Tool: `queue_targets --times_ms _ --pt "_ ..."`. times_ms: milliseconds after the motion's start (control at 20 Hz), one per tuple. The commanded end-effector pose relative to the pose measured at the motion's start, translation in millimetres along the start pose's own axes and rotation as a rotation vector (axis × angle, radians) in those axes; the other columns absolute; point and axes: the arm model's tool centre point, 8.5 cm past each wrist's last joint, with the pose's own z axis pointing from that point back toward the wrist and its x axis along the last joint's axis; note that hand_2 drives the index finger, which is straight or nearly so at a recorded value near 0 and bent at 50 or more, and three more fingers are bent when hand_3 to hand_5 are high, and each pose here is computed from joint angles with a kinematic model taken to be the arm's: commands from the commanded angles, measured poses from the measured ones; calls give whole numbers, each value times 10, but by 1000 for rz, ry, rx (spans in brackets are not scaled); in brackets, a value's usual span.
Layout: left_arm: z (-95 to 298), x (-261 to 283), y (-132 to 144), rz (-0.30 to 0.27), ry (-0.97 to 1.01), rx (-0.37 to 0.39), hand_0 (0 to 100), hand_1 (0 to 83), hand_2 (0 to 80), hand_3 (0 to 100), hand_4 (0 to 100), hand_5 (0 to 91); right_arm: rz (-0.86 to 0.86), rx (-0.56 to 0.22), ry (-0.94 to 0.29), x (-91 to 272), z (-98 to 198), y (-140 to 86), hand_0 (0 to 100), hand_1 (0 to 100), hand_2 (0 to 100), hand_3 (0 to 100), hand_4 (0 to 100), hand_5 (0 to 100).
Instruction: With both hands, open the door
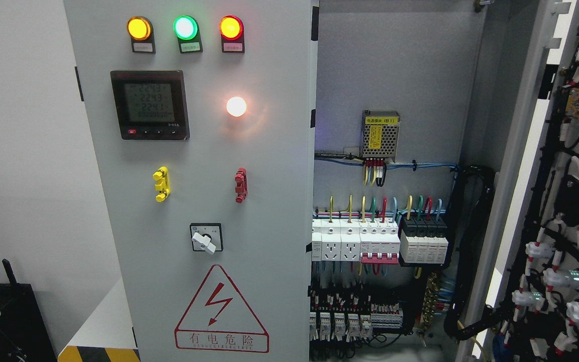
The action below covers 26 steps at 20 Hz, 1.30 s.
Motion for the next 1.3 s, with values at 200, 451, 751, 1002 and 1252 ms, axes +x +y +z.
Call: queue_targets --times_ms 200,451,751,1002,1252 --pt "7 -75 3 4 22 1 120 389 0 0 0 0 22 11 1 -15 -202 -47 51 0 0 0 0 0" --pt "7 -75 3 4 22 1 120 389 0 0 0 0 49 18 -8 32 -269 -107 51 0 0 0 0 0" --pt "7 -75 3 4 22 1 120 389 0 0 0 0 58 16 -8 39 -364 -134 51 0 0 0 0 0" --pt "7 -75 3 4 22 1 120 389 0 0 0 0 65 17 -33 138 -489 -147 51 0 0 0 0 0" --pt "7 -75 3 4 22 1 120 389 0 0 0 0 64 22 -46 184 -508 -123 51 0 0 0 0 0"
